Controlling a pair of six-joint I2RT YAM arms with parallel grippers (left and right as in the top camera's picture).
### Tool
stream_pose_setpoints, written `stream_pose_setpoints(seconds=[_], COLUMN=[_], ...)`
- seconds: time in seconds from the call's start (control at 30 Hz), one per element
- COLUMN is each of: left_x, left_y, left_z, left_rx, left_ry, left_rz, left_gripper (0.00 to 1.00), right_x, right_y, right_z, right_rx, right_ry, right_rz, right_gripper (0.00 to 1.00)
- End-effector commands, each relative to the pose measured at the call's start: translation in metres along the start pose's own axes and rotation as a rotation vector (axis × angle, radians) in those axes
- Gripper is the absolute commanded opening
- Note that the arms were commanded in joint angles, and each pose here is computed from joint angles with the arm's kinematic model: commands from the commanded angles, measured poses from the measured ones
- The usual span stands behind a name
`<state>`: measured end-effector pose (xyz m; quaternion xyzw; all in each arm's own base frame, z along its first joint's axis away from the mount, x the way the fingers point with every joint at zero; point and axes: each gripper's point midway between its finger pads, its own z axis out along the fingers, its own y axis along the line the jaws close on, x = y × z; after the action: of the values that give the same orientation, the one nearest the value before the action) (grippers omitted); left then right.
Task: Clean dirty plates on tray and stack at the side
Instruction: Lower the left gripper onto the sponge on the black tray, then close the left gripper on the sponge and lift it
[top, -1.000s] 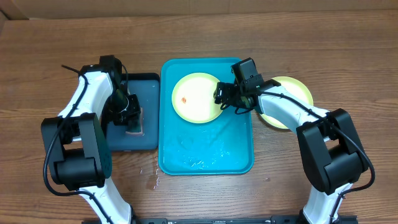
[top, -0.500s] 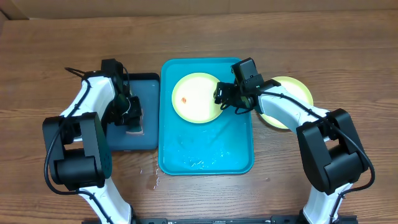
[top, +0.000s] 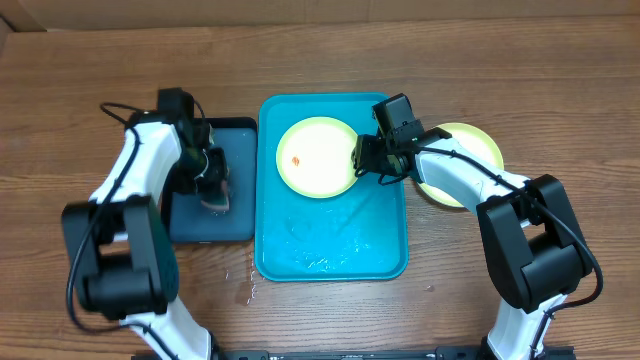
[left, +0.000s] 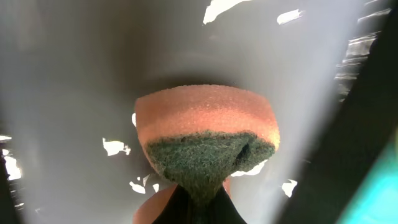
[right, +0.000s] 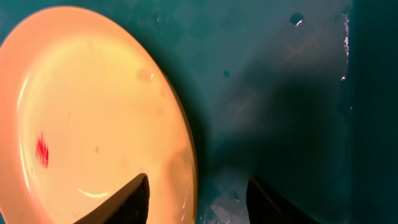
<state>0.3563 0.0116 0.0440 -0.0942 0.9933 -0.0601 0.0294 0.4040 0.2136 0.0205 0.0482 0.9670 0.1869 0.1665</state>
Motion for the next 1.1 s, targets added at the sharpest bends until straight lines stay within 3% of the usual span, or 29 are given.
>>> stream_pose_setpoints(seconds=[0.0,0.17,0.33,0.63,1.07], left_x=[-0.024,-0.027,-0.026,-0.027,-0.013], left_y=[-0.014,-0.020,-0.020,-0.020,-0.010], left_z=[-0.067,-0.110,-0.112,-0.077,0.016], left_rx=[0.065,0.082,0.076,0.090,0.105], left_ry=[-0.208,-0.339,-0.346,-0.287,-0.126], left_rz=[0.055,0.073,0.111,0.113,0.027], left_gripper=[0.04,0.04,0.04,0.04,0.04], right_x=[0.000,0.000,0.000,0.001,0.001], right_y=[0.003,0.003,0.003,0.002,0.002], right_z=[-0.002,-0.002,-0.002,-0.001,-0.001], right_rx=[-0.006,-0.006,-0.006,-0.003,-0.004], right_ry=[-0.004,-0.004,-0.003,0.000,-0.001], right_rz=[-0.008,-0.008,-0.008,-0.007,-0.007], right_gripper=[0.49,0.55,0.55,0.56,0.58])
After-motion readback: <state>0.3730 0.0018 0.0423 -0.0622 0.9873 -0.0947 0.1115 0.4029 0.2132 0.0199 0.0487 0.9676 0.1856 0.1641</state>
